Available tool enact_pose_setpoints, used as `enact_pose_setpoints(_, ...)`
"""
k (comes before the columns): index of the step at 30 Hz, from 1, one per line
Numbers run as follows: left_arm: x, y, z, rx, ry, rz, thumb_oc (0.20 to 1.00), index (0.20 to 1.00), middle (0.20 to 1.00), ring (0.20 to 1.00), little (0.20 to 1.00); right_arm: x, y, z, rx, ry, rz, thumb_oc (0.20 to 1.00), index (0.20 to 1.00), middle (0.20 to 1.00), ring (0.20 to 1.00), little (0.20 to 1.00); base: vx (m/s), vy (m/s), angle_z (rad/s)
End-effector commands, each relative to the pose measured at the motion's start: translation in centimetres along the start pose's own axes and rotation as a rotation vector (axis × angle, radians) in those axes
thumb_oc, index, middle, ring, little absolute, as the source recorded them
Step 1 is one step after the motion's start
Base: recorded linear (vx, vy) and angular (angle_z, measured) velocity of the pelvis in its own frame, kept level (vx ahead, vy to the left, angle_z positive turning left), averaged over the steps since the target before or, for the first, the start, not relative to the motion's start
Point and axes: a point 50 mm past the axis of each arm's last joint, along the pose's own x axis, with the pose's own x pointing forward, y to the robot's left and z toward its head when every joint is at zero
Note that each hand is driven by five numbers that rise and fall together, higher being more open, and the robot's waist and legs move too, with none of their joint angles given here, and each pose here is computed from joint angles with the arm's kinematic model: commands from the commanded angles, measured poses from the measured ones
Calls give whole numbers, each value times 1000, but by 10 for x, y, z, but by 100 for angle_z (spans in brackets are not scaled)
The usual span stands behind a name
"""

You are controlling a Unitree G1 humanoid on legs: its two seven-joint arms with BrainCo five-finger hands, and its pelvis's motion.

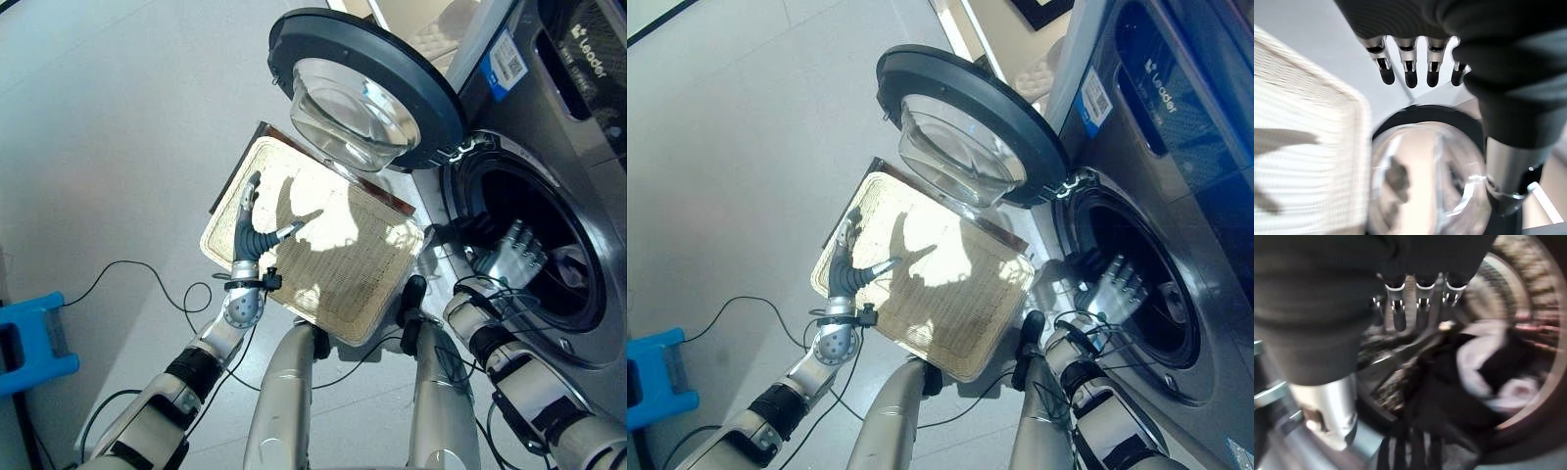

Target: Put the clothes into the washing machine.

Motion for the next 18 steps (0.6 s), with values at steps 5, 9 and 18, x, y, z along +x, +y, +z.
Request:
enact_pose_setpoints(5, -13, -9, -29, 96, 121, -132, 1000, 1000, 1000, 1000, 1000, -17, 17, -3, -155, -272, 231, 1000, 1000, 1000, 1000, 1000, -5, 18, -1)
enact_pose_setpoints(9, -25, -10, -49, 127, 245, -155, 1000, 1000, 1000, 1000, 1000, -35, 25, -12, -200, -316, 313, 1000, 1000, 1000, 1000, 1000, 5, 0, -1)
enact_pose_setpoints(18, -102, -5, -105, 247, 640, -295, 1000, 1000, 1000, 1000, 1000, -91, 44, -53, -243, -330, 629, 1000, 1000, 1000, 1000, 1000, 98, -21, -5)
